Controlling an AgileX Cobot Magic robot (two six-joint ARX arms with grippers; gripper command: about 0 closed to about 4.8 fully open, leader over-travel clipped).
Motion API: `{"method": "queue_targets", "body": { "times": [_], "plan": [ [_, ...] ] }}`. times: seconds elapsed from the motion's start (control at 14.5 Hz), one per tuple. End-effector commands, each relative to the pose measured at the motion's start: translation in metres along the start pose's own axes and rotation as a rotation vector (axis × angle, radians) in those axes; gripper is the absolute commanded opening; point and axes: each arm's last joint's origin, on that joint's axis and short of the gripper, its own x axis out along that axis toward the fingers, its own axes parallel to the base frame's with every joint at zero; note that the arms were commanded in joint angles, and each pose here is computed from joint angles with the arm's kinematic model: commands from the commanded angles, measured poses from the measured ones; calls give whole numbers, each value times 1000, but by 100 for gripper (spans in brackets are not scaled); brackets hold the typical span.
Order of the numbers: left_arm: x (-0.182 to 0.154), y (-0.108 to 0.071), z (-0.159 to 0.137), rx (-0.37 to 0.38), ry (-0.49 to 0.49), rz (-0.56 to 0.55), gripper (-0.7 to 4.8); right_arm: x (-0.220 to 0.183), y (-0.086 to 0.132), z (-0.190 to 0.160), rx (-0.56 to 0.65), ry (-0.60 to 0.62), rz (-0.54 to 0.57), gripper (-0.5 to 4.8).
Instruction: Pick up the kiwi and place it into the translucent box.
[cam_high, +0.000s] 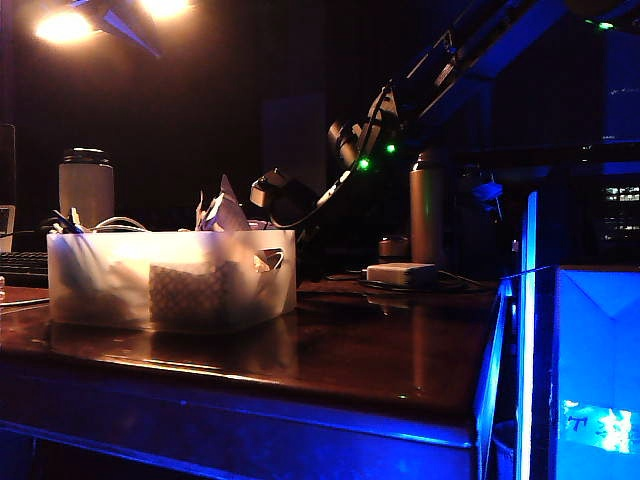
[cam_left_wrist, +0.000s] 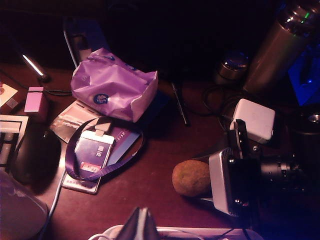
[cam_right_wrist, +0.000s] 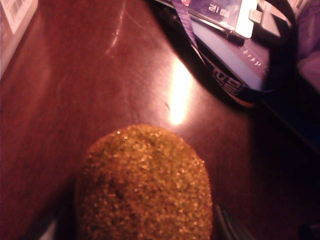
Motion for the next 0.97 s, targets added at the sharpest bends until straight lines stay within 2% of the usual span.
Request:
{"method": "queue_targets", "body": {
  "times": [0.07,0.14,0.21,0.41,0.69,0.97],
  "plan": [
    [-3,-1,2,0,-12,-4,-5,-1,0,4,20,-24,1,287],
    [-3,-1,2,0,-12,-4,-5,-1,0,4,20,-25,1,241],
    [-3,-1,2,0,-12,-4,-6,-1,0,5,22,-29,-1,224],
    [-3,-1,1,-2,-7,-4,-5,-2,-4,9,64,-62,-32,224],
    [-3,-1,0,-4,2,-5,-6,-16,-13,18,64,-90,-72,224],
    [-3,-4,0,-1,2,-70,-5,-60,-28,40,85,-115,-113,225]
  ]
}}
